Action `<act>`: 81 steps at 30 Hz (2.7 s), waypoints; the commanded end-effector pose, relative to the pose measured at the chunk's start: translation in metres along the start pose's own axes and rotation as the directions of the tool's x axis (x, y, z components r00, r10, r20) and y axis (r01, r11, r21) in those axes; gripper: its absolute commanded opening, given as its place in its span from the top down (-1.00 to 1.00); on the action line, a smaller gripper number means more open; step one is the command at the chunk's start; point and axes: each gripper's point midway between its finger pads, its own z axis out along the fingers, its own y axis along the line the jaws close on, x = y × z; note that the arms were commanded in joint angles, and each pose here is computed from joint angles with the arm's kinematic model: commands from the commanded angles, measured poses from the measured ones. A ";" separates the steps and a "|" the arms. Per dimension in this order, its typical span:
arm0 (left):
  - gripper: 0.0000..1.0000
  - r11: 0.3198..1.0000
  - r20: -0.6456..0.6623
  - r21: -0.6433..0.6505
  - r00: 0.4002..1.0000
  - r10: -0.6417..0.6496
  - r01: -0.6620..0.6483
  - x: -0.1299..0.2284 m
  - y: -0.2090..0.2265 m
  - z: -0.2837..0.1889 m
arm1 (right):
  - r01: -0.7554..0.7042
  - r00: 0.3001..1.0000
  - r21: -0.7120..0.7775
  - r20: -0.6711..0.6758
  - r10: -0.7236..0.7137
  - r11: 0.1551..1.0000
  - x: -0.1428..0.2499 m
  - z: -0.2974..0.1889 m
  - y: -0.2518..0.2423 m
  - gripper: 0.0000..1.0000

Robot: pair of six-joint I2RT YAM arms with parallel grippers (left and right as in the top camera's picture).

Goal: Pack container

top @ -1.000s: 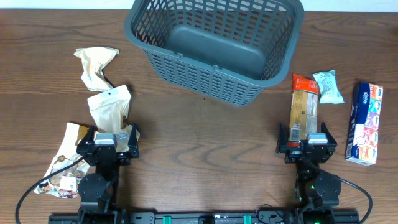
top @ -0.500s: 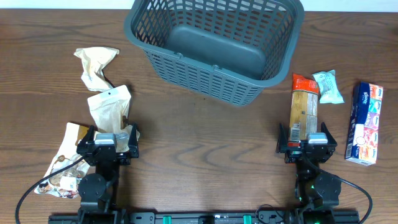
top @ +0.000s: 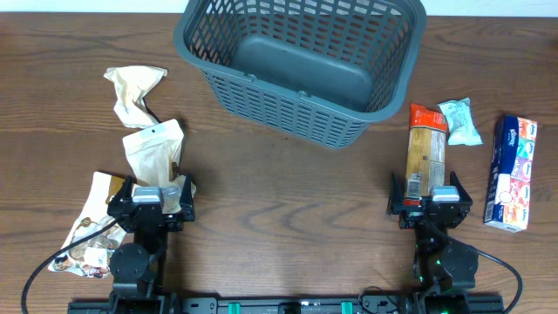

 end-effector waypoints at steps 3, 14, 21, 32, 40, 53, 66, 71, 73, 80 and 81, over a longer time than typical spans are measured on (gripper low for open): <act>-0.97 0.986 -0.031 -0.016 0.986 -0.164 0.163 0.010 0.002 0.000 | -0.254 0.961 -0.010 0.109 0.254 0.967 -0.025 -0.002 -0.005 -0.98; -0.97 0.978 -0.008 -0.041 0.978 -0.207 0.207 -0.098 0.010 0.007 | -0.274 0.946 0.071 0.199 0.255 0.959 -0.104 -0.010 -0.037 -0.99; -0.97 0.981 -0.109 -0.020 0.975 -0.193 0.192 -0.169 0.001 0.074 | -0.136 0.991 0.024 0.007 0.136 0.990 -0.147 0.027 -0.036 -0.98; -0.97 0.980 -0.455 0.034 0.876 -0.158 0.194 -0.203 -0.020 0.149 | -0.154 0.918 -0.128 -0.386 0.093 0.980 -0.172 0.123 -0.029 -0.99; -0.97 0.966 -0.557 0.099 0.817 -0.147 0.240 -0.203 -0.034 0.115 | -0.165 0.889 -0.151 -0.451 0.080 0.975 -0.183 0.126 -0.028 -0.99; -0.64 0.938 -0.525 0.192 0.837 -0.151 0.290 -0.227 -0.050 0.109 | -0.165 0.927 -0.175 -0.364 0.092 0.971 -0.221 0.118 -0.031 -0.53; 0.89 0.904 -0.458 0.064 0.817 -0.349 0.422 -0.244 -0.057 0.211 | -0.208 0.941 0.027 -0.269 0.207 0.978 -0.256 0.135 -0.080 0.97; 0.89 0.936 -0.543 0.133 0.814 -0.206 0.325 -0.209 -0.085 0.220 | -0.333 0.878 0.075 -0.338 0.338 0.940 -0.232 0.144 -0.078 0.97; 0.89 0.949 -0.566 0.170 0.815 -0.127 0.266 -0.200 -0.094 0.214 | -0.360 0.850 0.088 -0.379 0.366 0.929 -0.220 0.146 -0.074 0.97; 0.88 0.958 -0.605 0.226 0.796 -0.003 0.175 -0.185 -0.112 0.200 | -0.367 0.772 0.095 -0.524 0.360 0.925 -0.177 0.152 -0.056 0.98; 0.88 0.957 -0.612 0.243 0.791 0.025 0.158 -0.182 -0.114 0.197 | -0.361 0.760 0.091 -0.548 0.349 0.928 -0.171 0.151 -0.053 0.97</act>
